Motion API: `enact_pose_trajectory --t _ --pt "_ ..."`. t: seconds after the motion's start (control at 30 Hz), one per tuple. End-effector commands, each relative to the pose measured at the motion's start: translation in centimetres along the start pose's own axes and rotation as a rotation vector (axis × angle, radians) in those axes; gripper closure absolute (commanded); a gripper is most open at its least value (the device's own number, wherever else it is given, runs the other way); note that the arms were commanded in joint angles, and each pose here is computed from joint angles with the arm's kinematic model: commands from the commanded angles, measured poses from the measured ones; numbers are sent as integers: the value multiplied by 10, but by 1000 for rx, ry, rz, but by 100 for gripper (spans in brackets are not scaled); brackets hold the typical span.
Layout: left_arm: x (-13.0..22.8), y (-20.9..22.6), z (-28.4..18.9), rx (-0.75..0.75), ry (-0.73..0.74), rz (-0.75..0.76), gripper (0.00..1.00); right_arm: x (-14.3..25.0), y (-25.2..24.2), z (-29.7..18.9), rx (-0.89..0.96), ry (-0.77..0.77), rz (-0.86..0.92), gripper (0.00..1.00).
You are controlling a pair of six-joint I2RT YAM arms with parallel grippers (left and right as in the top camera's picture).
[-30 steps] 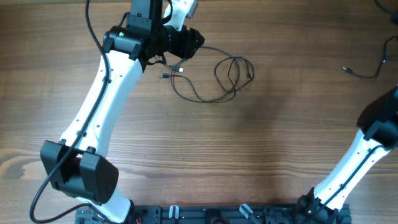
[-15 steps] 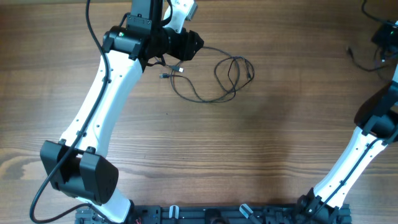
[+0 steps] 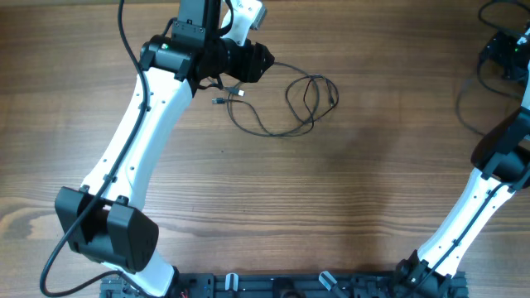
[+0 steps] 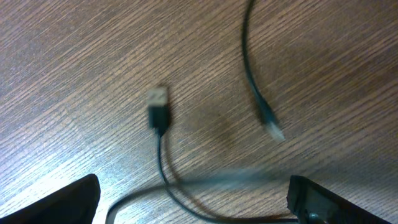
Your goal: Untangle cables
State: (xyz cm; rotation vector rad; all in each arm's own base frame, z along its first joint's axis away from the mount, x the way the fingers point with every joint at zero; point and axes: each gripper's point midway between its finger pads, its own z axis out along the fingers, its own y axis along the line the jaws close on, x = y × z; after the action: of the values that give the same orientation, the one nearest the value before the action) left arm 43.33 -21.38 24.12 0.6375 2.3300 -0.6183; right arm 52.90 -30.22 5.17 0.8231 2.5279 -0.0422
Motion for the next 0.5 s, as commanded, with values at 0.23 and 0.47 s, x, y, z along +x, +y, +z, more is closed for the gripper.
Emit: enact_pose_trajectory --t 0.23,0.47 --pt "2 -1 1 0 8 -7 44 -18 22 -22 -125 -30 22 1" --pt "4 -1 1 1 13 -5 43 -58 46 -112 -211 -157 -27 0"
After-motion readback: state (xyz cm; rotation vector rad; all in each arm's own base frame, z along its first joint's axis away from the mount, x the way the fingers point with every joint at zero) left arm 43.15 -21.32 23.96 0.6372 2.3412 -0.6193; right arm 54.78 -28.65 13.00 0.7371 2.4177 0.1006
